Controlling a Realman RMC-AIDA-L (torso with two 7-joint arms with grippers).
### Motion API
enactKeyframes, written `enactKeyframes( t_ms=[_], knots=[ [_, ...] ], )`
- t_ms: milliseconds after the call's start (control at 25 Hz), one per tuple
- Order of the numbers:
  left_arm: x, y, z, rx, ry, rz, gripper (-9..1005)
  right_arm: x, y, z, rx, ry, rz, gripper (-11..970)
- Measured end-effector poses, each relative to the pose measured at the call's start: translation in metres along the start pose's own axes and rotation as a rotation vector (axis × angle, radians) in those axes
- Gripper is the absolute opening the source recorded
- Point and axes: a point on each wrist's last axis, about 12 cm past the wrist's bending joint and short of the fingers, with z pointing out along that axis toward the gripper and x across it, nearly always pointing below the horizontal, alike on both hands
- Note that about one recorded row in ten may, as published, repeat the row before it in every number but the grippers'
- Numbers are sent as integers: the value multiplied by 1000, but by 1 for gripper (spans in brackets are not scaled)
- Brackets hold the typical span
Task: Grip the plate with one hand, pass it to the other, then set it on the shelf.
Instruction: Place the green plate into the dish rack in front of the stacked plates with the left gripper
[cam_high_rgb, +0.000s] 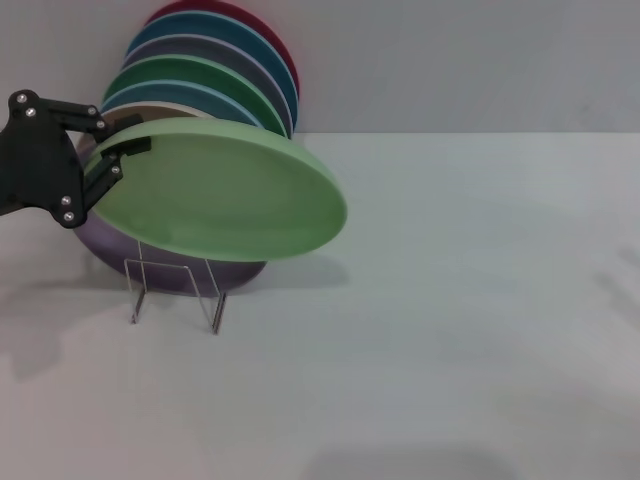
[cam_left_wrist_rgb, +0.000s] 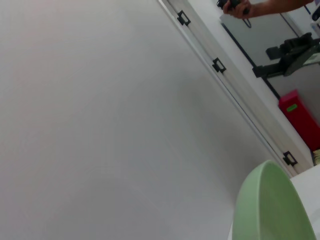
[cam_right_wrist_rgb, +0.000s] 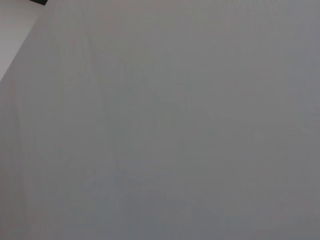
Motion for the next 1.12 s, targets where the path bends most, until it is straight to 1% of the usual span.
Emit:
enactKeyframes(
  t_ms=[360, 960, 1120],
  knots=[
    [2, 2, -1, 6, 27, 5, 164, -1, 0, 1, -3, -8, 0, 608],
    [3, -1, -4, 5, 37, 5, 169, -1, 1, 4, -18, -4, -3, 607],
    [7, -2, -3, 6, 64, 7, 170, -1, 2, 5, -28, 2, -12, 607]
  ],
)
